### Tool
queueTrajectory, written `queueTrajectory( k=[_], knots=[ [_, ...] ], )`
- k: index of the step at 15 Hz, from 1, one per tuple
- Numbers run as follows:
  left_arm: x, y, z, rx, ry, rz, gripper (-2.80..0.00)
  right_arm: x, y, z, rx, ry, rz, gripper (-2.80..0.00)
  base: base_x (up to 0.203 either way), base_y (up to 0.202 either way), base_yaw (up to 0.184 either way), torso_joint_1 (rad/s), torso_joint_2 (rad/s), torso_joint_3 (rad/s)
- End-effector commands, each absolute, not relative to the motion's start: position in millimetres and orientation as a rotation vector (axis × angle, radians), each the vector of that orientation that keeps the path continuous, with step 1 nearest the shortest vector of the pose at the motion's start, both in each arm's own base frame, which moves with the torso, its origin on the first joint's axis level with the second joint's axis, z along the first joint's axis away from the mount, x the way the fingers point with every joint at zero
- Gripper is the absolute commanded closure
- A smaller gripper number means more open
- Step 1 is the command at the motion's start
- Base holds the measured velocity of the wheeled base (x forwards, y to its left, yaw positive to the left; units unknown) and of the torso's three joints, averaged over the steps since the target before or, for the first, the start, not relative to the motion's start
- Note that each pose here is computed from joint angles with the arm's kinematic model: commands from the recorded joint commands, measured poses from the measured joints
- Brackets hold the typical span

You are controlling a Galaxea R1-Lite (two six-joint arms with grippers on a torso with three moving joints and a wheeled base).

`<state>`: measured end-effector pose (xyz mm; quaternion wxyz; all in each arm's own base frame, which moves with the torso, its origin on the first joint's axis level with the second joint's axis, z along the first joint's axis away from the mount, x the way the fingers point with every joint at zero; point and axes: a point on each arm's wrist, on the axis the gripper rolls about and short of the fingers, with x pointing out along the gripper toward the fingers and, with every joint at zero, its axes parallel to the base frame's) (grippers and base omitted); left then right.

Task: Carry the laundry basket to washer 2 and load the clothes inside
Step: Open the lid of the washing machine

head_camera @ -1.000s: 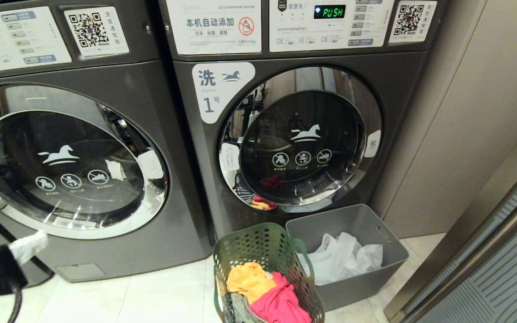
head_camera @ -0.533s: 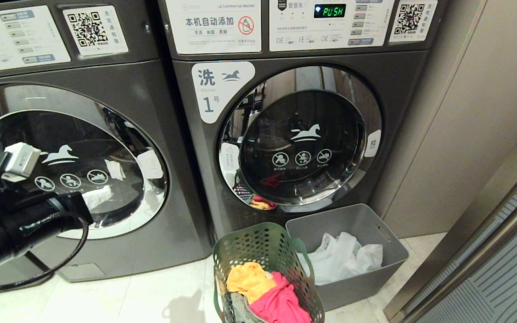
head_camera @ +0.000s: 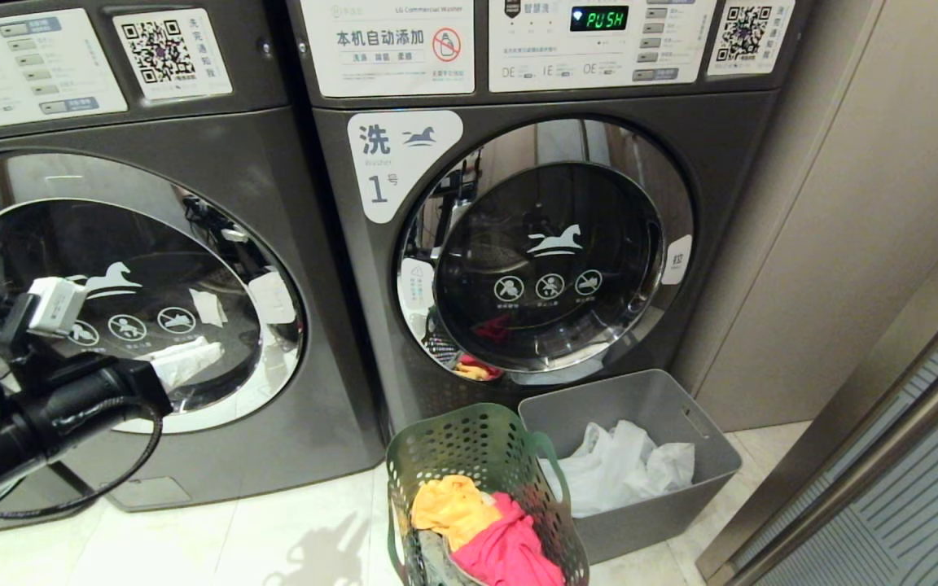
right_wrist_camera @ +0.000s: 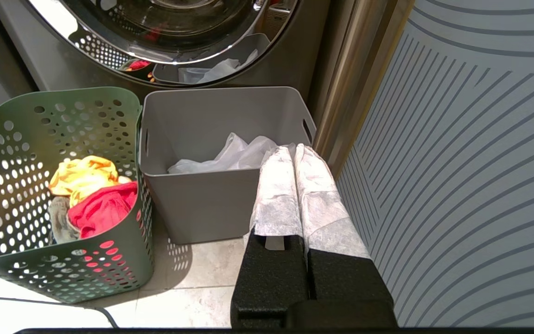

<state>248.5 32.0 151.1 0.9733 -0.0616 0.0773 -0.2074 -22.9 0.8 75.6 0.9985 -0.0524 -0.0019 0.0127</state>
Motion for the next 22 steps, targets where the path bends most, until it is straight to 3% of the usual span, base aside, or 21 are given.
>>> queueTrajectory(
  k=[1, 8, 22],
  knots=[
    [251.9, 42.1, 138.3, -0.110, 0.186, -0.404, -2.80, -22.8, 0.8, 75.6, -0.106, -0.003, 0.026, 0.00, 0.000, 0.000, 0.000, 0.000, 0.00, 0.000],
    [321.9, 98.7, 118.2, 0.092, 0.047, -0.492, -2.80, -22.8, 0.8, 75.6, -0.106, -0.003, 0.026, 0.00, 0.000, 0.000, 0.000, 0.000, 0.00, 0.000],
    [416.5, 76.6, 79.4, 0.162, 0.001, -0.472, -2.80, -22.8, 0.8, 75.6, -0.106, -0.003, 0.026, 0.00, 0.000, 0.000, 0.000, 0.000, 0.00, 0.000]
  ],
)
